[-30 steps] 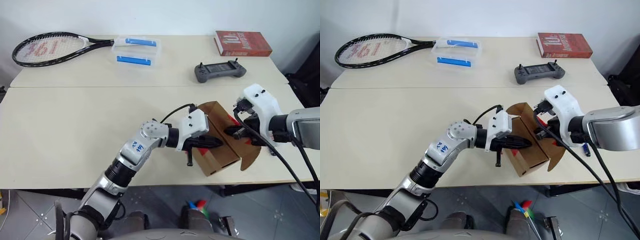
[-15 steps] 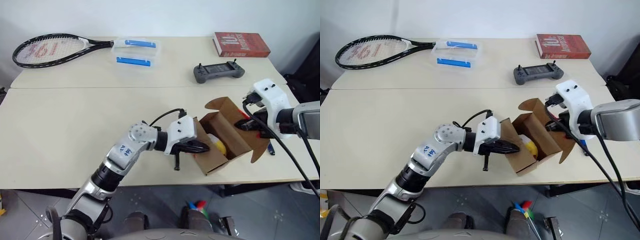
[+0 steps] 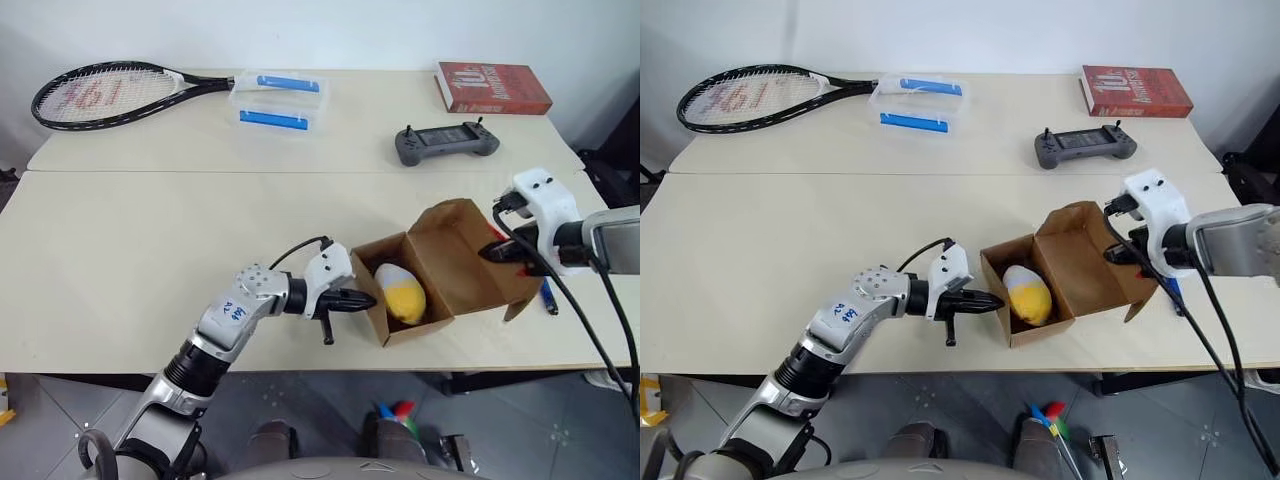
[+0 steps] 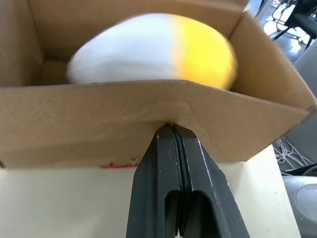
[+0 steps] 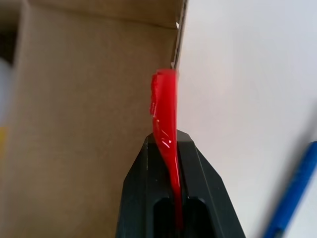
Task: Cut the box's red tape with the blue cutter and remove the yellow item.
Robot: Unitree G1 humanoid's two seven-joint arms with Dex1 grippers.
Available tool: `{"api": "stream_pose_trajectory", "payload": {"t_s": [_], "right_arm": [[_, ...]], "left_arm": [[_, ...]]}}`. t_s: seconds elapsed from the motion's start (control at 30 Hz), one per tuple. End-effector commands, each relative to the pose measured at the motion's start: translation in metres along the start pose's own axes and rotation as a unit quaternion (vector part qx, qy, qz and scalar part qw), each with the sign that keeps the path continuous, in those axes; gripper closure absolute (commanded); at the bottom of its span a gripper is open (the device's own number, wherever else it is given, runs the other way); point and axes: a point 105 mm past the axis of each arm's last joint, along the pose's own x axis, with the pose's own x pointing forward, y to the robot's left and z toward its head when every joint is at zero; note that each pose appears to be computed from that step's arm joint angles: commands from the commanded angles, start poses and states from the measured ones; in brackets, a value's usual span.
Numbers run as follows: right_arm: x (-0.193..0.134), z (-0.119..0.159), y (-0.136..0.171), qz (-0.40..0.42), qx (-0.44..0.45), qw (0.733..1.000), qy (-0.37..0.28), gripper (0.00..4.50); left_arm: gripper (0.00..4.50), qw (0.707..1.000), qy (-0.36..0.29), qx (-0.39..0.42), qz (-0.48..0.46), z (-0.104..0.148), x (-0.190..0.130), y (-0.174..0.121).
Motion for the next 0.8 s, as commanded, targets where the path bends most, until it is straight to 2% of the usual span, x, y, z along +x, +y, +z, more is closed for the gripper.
{"api": "stream_pose_trajectory", "payload": {"t_s": [0.03,0.13,0.23,0.3,0.43,0.5,0.63,0.67,0.7,0.8], "right_arm": [[-0.003,0.006,0.012,0.026,-0.005,0.999,-0.029,4.43],[0.000,0.004,0.014,0.024,0.000,0.999,-0.040,4.43],[-0.002,0.001,0.009,0.016,0.015,0.998,-0.064,3.88],[-0.013,0.003,0.007,0.029,0.023,0.995,-0.092,3.36],[-0.034,0.013,-0.015,-0.005,-0.001,0.984,-0.180,1.96],[-0.057,0.021,-0.021,0.020,-0.034,0.963,-0.267,1.27],[-0.093,0.020,-0.018,0.095,-0.086,0.922,-0.365,0.00],[-0.098,0.019,-0.015,0.114,-0.094,0.915,-0.376,0.00],[-0.102,0.015,-0.010,0.144,-0.101,0.910,-0.376,0.00],[-0.106,0.006,0.007,0.208,-0.144,0.896,-0.365,0.00]], "left_arm": [[4.50,1.000,-0.006,0.013,0.015,0.006,-0.004,0.000],[4.50,1.000,0.006,0.003,0.024,0.001,-0.012,0.003],[3.98,0.997,0.010,0.009,0.070,0.004,-0.028,0.021],[3.52,0.997,0.012,0.032,0.073,0.009,-0.043,0.028],[2.29,0.998,0.007,0.041,0.056,0.015,-0.068,0.031],[1.66,0.997,0.029,0.045,0.057,0.008,-0.091,0.036],[0.49,0.993,0.056,0.038,0.092,-0.009,-0.141,0.046],[0.16,0.993,0.056,0.035,0.098,-0.013,-0.155,0.045],[0.02,0.992,0.053,0.029,0.107,-0.016,-0.168,0.044],[0.02,0.991,0.039,0.017,0.123,-0.023,-0.194,0.038]]}}
